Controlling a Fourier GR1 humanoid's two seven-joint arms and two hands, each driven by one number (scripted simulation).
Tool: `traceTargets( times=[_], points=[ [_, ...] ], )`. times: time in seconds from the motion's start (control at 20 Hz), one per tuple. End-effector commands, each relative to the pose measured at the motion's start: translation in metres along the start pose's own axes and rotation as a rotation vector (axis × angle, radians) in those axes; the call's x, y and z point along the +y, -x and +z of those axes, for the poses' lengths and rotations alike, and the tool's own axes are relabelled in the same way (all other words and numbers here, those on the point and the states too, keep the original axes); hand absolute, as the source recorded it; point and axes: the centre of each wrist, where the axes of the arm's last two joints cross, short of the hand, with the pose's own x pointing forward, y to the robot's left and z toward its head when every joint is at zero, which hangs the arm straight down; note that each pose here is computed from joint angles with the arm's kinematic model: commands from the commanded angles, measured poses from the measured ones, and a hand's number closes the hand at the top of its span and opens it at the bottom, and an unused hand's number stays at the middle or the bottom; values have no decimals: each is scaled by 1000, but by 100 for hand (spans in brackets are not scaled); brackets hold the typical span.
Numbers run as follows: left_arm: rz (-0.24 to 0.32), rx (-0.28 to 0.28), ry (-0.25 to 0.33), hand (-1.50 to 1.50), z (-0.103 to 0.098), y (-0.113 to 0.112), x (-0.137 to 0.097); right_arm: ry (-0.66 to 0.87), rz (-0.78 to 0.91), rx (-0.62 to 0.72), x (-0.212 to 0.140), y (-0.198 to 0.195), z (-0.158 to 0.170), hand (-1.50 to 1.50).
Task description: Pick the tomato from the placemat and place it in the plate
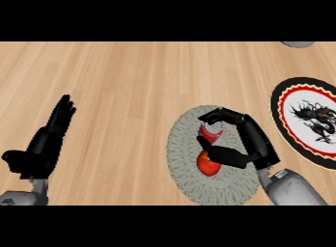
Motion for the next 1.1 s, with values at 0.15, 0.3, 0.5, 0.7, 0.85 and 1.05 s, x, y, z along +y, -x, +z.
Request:
traceTargets(
  times=[0.15, 0.3, 0.5, 0.7, 0.85, 1.05],
  points=[
    [-12, 94, 4, 0, -9, 8, 24, 22, 80, -55, 123, -1, 13, -150],
    [-3, 92, -15, 0, -13, 15, 35, 47, 142, -70, 114, 6, 35, -150],
    [4, 111, 13, 0, 18, 42, 29, 130, 254, -46, 90, -21, 40, -150],
    [-16, 103, -4, 0, 2, 34, 26, 99, 429, 27, 69, -27, 54, -150],
    [-1, 98, 7, 0, 9, 36, 17, 30, 546, 123, 73, -43, 54, -150],
    [-3, 104, 0, 0, -3, 31, 10, -117, 700, 286, 62, -40, 42, -150]
  ],
)
